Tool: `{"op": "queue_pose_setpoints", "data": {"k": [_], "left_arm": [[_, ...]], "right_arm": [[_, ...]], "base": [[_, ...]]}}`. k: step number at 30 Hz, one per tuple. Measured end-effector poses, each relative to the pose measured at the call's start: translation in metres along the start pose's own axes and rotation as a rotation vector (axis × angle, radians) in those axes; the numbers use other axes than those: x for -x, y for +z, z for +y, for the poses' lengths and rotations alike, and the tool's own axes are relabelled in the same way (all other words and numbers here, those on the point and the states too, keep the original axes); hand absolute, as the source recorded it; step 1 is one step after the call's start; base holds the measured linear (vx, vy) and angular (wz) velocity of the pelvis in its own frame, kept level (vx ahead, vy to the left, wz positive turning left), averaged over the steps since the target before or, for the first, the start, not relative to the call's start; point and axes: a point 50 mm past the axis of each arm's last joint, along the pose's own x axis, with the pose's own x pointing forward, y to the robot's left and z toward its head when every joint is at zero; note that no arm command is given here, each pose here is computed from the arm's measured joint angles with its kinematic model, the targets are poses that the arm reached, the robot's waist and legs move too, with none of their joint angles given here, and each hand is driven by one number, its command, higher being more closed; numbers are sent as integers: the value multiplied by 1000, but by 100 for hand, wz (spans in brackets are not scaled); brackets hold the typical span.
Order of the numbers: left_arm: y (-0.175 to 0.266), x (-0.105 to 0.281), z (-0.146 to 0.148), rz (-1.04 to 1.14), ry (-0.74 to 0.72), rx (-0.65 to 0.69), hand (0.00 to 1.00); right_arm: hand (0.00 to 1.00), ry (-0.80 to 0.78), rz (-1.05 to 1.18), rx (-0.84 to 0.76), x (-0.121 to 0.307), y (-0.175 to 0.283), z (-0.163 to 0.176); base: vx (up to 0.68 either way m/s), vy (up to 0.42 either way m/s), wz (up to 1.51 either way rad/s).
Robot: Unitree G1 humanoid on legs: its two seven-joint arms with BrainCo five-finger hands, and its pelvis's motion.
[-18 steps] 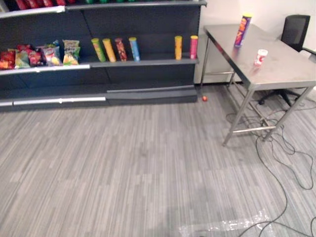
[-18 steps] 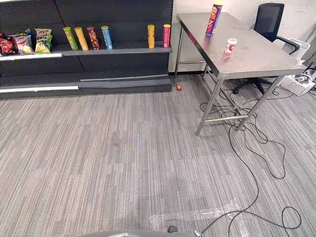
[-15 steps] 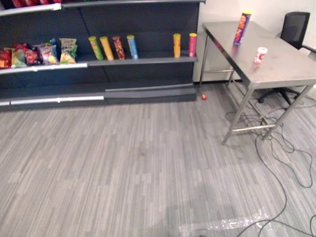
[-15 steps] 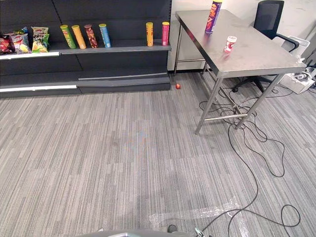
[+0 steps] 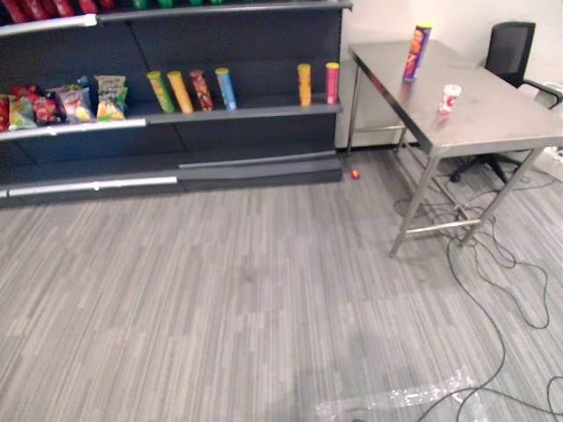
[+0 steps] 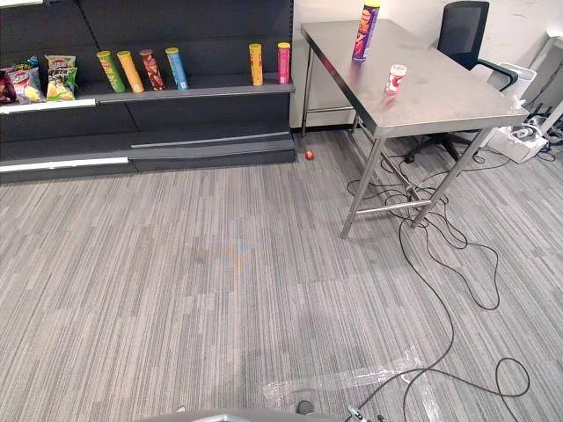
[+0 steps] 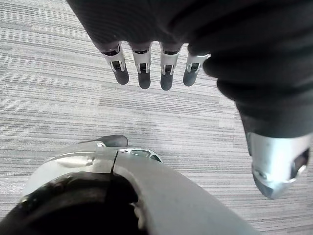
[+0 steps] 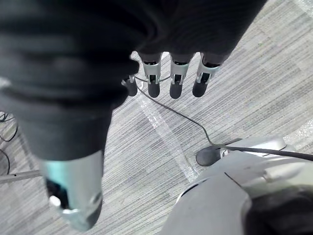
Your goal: Put the gum and the chips on the shelf.
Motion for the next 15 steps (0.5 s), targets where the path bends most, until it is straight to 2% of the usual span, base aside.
{"op": "queue_pose_setpoints", "data": {"k": [5, 9, 15], "left_arm": [[1, 0, 0, -12, -1, 0, 0], [1, 0, 1, -12, -1, 18, 0], [1, 0, 1, -11, 0, 32, 0]], "right_arm": [[0, 32, -6, 46, 0, 2, 2], [0, 37, 1, -52, 0, 0, 2], [0, 40, -3, -51, 0, 0, 2]], "base": [[18, -30, -3], [-16, -36, -3], [-46, -50, 5]]}}
